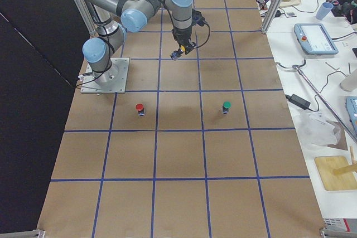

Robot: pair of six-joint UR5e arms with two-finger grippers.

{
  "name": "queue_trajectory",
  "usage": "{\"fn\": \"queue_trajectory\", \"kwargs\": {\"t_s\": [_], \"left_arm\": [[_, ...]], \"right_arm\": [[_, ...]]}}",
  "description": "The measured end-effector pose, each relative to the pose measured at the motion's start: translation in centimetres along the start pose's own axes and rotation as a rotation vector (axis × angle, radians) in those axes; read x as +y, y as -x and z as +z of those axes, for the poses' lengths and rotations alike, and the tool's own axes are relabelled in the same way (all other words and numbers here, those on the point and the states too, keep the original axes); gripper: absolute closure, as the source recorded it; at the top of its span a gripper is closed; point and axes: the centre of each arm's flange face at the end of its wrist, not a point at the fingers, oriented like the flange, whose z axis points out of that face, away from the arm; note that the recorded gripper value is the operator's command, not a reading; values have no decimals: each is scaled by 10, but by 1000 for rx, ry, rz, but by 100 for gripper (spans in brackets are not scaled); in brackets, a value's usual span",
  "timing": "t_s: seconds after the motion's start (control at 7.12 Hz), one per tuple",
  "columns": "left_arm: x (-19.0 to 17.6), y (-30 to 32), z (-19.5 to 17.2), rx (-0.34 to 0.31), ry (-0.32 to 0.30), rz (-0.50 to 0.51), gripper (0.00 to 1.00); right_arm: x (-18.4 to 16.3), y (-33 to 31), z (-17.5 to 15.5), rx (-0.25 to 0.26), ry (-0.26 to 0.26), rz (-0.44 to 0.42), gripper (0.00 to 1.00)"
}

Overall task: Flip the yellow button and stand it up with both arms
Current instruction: 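Set the button upright with the right gripper while the left arm swings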

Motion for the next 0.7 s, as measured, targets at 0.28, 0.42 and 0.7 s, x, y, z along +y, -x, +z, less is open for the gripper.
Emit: {"fn": "queue_trajectory", "kwargs": {"t_s": [0.28,0.42,0.7], "left_arm": [[8,4,-1,0,-10,32,1],[13,6,-2,1,-9,47,1],[14,9,1,-4,-7,66,1]], "right_arm": [[21,-23,18,3,-84,-150,95],[47,-37,29,3,-141,-200,95],[90,-56,55,12,-244,-299,94]]}}
